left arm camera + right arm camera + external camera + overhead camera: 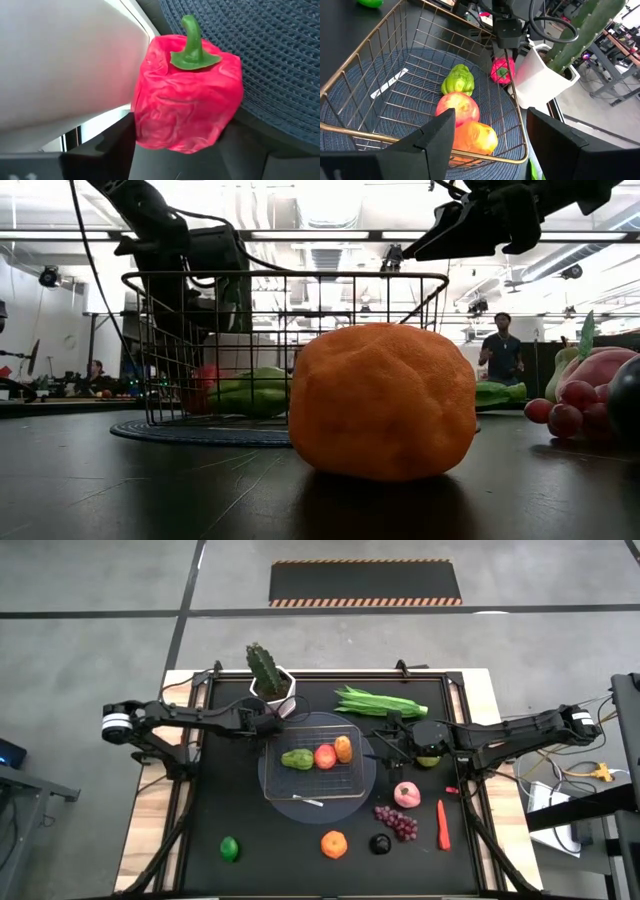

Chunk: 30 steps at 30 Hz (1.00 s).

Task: Build produce basket
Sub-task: Put the bell pepper into the wire basket

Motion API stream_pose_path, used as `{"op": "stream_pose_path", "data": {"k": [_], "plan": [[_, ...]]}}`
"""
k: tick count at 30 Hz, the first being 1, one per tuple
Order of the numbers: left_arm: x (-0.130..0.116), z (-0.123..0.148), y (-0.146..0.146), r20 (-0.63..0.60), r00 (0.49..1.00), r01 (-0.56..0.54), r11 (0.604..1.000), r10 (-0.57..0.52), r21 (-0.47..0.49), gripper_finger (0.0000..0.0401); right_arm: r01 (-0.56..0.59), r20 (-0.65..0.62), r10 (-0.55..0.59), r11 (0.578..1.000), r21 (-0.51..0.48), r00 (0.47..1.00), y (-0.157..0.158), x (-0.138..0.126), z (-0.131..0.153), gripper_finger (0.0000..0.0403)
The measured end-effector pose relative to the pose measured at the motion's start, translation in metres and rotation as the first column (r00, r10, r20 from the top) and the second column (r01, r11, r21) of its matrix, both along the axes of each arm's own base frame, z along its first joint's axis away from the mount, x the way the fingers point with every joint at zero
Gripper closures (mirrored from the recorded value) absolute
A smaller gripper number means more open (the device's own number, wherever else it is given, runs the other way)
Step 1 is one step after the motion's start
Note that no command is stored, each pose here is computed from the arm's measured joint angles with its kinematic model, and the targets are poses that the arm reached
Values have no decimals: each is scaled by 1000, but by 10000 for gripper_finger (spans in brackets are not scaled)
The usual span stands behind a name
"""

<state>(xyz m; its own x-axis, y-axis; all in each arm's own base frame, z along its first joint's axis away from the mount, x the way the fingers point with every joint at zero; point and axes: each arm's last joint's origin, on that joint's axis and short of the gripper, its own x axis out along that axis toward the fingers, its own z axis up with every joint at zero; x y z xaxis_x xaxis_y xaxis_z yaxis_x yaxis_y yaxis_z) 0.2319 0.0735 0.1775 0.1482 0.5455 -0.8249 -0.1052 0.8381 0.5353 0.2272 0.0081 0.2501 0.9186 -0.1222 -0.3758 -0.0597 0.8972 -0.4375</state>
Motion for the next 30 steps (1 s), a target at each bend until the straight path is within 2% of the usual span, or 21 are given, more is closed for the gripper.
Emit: {"op": "stream_pose_path", "data": {"k": [5,13,23,30], "plan": [[-1,5,0,-19,1000,-6,1000,6,14,178,0,0,0,1000,0,1000,0,0,0,174],[-7,30,-1,31,999,-12,999,11,32,169,0,0,0,1000,0,1000,0,0,0,174],[-38,70,-11,178,977,-127,991,117,43,169,6,2,-6,1000,15,1000,0,0,0,174],[-55,96,-30,378,918,-133,991,121,5,168,12,4,-12,999,30,1000,0,0,0,174]]}}
